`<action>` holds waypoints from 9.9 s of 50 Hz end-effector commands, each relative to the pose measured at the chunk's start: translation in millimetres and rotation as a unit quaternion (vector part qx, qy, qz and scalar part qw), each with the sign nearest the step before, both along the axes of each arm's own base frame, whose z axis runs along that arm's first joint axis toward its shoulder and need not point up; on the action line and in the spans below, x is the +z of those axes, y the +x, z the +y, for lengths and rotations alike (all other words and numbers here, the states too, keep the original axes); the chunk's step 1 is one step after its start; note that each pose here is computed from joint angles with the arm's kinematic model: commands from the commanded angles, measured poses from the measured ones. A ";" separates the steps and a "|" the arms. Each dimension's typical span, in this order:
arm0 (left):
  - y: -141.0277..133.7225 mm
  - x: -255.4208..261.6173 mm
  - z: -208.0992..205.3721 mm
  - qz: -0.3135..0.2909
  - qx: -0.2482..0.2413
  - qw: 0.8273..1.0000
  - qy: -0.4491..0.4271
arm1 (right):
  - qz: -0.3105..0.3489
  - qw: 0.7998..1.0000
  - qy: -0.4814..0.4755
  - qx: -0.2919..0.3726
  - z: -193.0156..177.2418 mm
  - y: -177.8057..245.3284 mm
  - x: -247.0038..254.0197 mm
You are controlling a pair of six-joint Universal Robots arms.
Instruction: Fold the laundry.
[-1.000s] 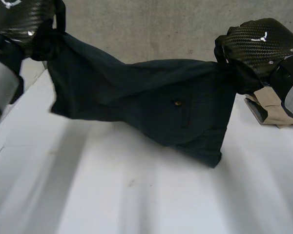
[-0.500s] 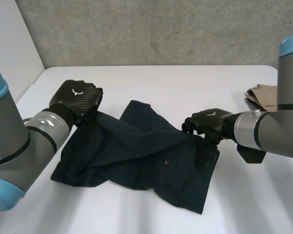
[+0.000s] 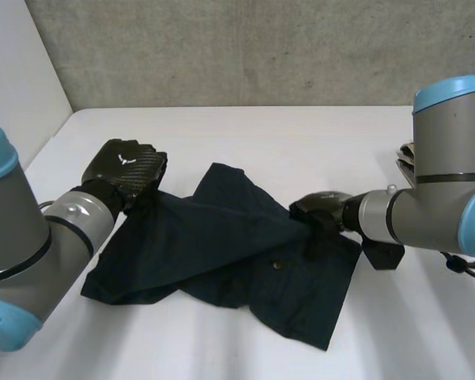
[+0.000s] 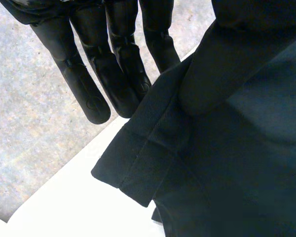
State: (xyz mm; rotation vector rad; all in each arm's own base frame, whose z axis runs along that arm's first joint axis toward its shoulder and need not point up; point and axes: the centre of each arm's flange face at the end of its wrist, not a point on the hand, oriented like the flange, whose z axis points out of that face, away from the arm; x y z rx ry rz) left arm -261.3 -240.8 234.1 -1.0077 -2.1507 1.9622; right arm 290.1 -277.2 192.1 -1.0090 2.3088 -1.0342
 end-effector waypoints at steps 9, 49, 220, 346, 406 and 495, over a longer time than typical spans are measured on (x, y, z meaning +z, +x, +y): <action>-34.4 149.8 -92.6 0.167 0.018 0.896 -0.411 | -0.162 0.847 -0.495 -0.102 -78.1 12.7 199.3; -12.9 -57.8 46.0 -0.029 -0.038 0.999 -0.002 | 0.044 0.983 -0.180 0.007 37.3 -13.7 -23.1; -136.4 -70.6 -108.6 0.002 -0.121 0.933 -0.340 | -0.043 0.960 -0.103 -0.255 -108.9 -101.6 -28.9; -55.1 6.2 -12.9 0.152 -0.016 0.975 -0.163 | 0.025 0.881 -0.394 0.261 64.1 52.0 -25.7; -127.1 -29.2 2.5 0.080 -0.121 0.989 0.031 | -0.016 0.966 -0.218 -0.139 -30.1 -45.7 -6.6; -72.5 61.6 48.9 0.149 -0.209 0.958 0.129 | 0.055 0.937 -0.340 -0.060 -5.3 -13.0 -64.1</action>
